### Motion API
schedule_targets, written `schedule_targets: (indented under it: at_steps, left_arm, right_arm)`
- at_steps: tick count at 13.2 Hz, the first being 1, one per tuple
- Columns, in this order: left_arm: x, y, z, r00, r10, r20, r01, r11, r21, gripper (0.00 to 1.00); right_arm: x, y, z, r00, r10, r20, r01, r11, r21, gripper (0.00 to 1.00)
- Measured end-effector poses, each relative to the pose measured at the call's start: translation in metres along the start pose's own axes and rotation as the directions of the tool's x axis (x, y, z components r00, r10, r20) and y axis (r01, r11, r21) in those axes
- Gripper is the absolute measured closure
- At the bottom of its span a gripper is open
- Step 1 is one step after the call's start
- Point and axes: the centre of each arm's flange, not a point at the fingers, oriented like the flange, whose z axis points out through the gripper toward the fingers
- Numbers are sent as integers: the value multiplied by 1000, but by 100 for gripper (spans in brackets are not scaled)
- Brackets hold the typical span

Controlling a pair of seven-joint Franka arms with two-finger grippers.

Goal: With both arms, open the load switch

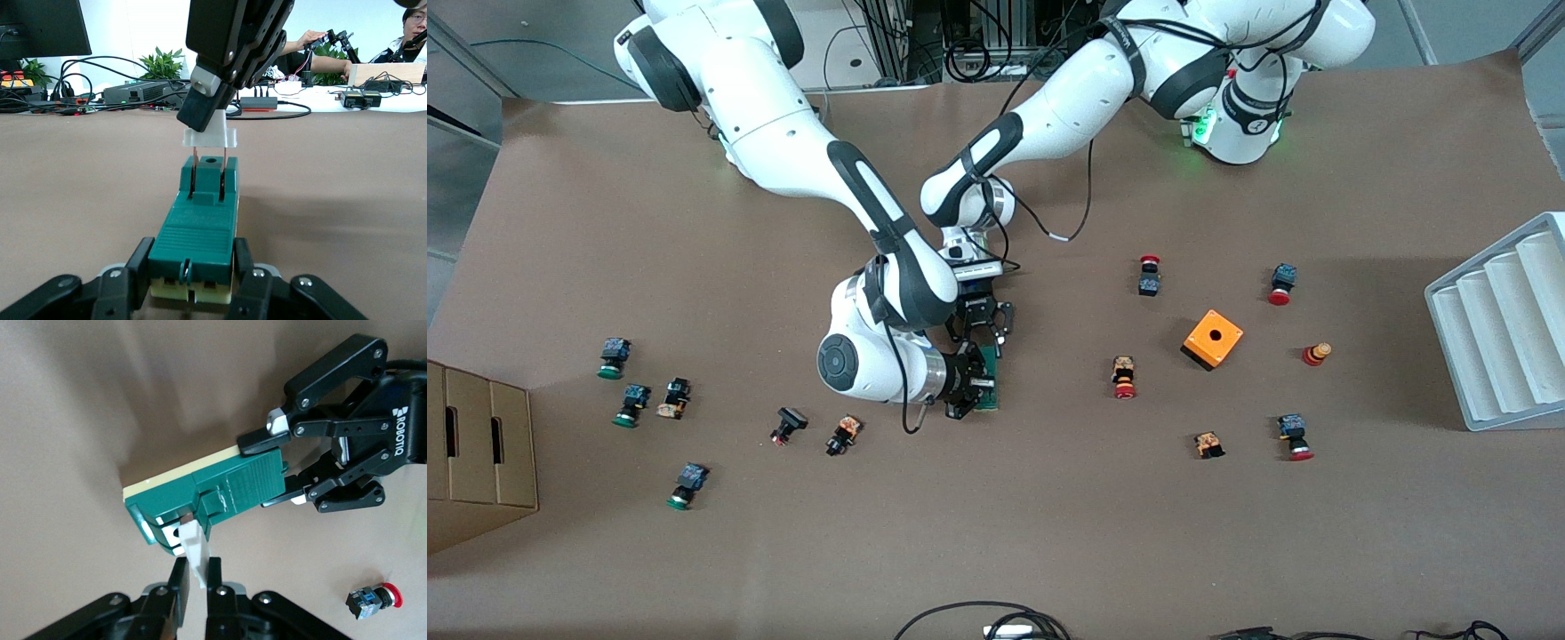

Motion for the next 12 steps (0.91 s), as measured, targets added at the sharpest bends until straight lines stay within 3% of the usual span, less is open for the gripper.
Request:
schedule_targets:
  at_steps: [12]
  left_arm:
    - [0, 1, -1, 1000, -1, -1, 1, 1000, 1, 45]
  right_arm:
    - [2, 3, -1, 1000, -25, 0, 25, 1000, -1, 84]
